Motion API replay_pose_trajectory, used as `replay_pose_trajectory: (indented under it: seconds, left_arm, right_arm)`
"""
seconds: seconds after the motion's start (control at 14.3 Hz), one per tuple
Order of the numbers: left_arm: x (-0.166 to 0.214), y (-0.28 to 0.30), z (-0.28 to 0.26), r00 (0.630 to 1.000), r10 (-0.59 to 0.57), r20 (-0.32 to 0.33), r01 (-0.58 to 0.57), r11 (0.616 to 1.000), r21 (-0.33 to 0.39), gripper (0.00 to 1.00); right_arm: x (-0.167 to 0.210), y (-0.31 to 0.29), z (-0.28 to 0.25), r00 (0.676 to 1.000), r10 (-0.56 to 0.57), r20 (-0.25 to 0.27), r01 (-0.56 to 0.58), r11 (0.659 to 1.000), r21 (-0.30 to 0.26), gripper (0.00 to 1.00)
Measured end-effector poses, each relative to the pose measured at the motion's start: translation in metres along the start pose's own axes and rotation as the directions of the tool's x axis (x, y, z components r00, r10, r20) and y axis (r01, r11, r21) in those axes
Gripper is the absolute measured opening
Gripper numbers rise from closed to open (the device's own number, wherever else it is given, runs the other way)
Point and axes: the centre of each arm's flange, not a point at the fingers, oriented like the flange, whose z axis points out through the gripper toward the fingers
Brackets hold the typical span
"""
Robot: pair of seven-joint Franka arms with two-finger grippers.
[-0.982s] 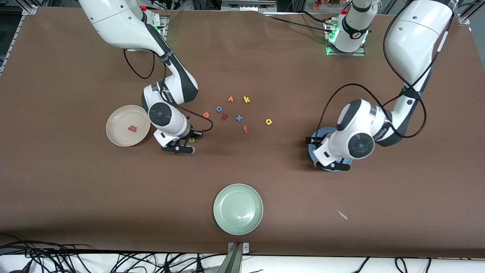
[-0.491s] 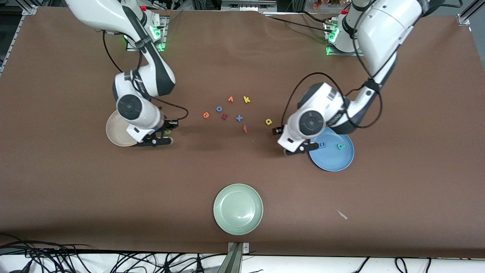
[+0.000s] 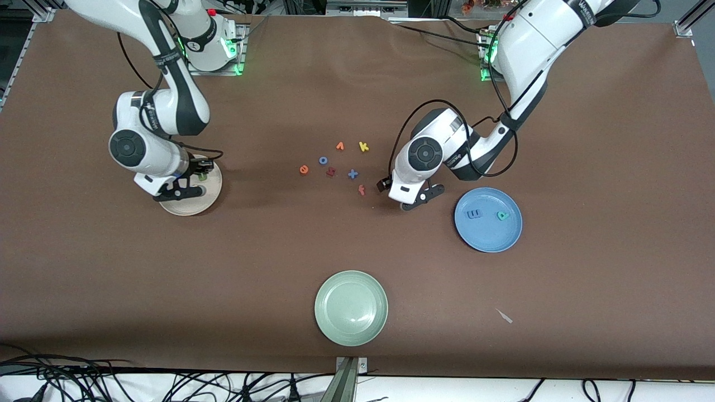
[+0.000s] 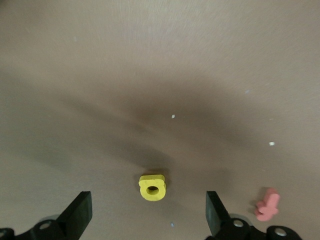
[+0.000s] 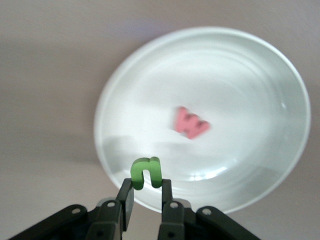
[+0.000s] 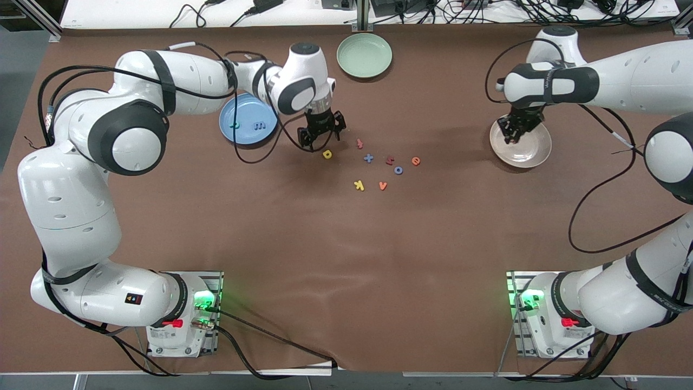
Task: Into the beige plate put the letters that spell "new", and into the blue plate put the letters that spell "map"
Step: 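Grasp the yellow letter with the left gripper while the right releases n, then carry the yellow letter to the blue plate while the right grasps orange e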
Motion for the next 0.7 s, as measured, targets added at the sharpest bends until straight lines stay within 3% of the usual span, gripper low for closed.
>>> replay_pose_trajectory:
  seconds: [0.07, 0.21, 0.42, 0.56, 0.63, 0.7]
  left_arm:
    - [-0.001, -0.003, 0.006, 1.0, -0.003, 0.001, 0.003, 1.0, -0.001, 1.0]
    - [-0.002, -0.004, 0.009, 1.0, -0.003, 0.002, 0.003, 1.0, -0.002, 0.95]
    - [-0.004, -0.003, 0.012, 1.0, 0.0, -0.002, 0.0, 1.0, -0.019, 0.64]
    - [-0.006, -0.003, 0.02, 1.0, 0.0, 0.002, 0.0, 1.0, -0.027, 0.63]
    - [-0.006, -0.004, 0.023, 1.0, -0.001, 0.005, 0.001, 1.0, -0.027, 0.55]
    - [-0.005, -0.002, 0.022, 1.0, -0.001, 0.003, 0.001, 0.999, -0.037, 0.45]
  right_arm:
    - [-0.001, 0.007, 0.004, 1.0, 0.011, 0.007, -0.011, 1.0, -0.001, 0.3]
    - [0.0, 0.008, 0.005, 1.0, 0.014, 0.011, -0.014, 1.0, -0.002, 0.44]
    - [0.005, -0.009, -0.009, 0.999, 0.034, 0.014, -0.034, 0.999, 0.004, 0.72]
    - [0.01, -0.051, -0.021, 0.997, 0.08, -0.01, -0.08, 0.997, 0.008, 0.93]
    - [0.011, -0.08, -0.024, 0.994, 0.109, -0.026, -0.109, 0.994, 0.012, 1.0]
    - [0.009, -0.113, -0.026, 0.989, 0.144, -0.044, -0.143, 0.989, 0.02, 1.0]
